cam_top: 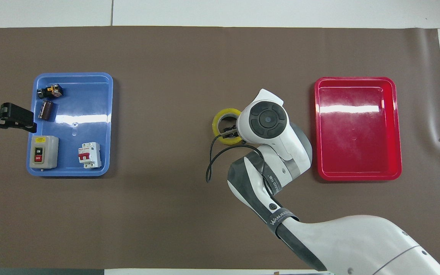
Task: Place and move tape with both arms
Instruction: 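Carry the yellow tape with the right gripper into the red tray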
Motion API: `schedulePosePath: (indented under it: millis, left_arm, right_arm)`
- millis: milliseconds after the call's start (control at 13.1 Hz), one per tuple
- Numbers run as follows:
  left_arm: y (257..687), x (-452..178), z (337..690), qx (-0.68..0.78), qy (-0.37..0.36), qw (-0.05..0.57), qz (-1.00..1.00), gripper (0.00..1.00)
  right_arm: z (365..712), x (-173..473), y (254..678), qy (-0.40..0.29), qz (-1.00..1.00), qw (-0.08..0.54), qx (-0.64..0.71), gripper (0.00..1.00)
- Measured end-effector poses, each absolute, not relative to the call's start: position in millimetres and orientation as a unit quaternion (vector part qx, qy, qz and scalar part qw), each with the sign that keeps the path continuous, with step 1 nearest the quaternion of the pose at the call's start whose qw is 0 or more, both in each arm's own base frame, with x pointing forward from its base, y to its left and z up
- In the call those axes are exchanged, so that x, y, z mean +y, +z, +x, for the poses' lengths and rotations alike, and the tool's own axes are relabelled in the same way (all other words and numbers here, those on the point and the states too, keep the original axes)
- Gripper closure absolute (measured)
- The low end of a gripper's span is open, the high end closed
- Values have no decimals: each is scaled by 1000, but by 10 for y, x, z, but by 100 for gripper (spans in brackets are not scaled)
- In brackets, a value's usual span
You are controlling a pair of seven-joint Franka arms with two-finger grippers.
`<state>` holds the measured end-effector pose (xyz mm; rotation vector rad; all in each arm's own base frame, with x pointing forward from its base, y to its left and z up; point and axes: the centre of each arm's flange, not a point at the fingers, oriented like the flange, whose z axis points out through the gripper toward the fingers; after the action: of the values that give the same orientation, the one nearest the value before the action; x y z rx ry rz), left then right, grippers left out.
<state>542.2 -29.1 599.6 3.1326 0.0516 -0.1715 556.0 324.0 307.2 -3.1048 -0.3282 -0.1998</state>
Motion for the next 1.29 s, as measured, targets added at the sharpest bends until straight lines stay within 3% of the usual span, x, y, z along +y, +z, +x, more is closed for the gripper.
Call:
schedulePosePath:
  millis: [305, 381, 533, 838, 1066, 1294]
  left_arm:
    - [5981, -323, 5416, 16, -55, 15, 998, 0]
    - [5981, -336, 5416, 15, -55, 16, 998, 0]
    - [5983, -369, 5413, 12, -55, 16, 998, 0]
    - [6010, -441, 5400, 6, -51, 16, 999, 0]
    - [6016, -536, 5389, -3, -51, 15, 999, 0]
    - [6023, -530, 5388, -3, -50, 13, 999, 0]
  right_arm:
    - [5668, 3168, 2833, -76, -992, 12, -98, 1]
    - [5683, 3142, 2834, -76, -992, 11, -95, 7]
    - [5703, 3108, 2839, -77, -993, 11, -93, 34]
    - [5728, 3097, 2886, -78, -993, 10, -91, 78]
    - [5814, 3085, 3059, -47, -995, -9, -86, 78]
    - [6077, 2762, 3687, -5, -996, -40, -76, 78]
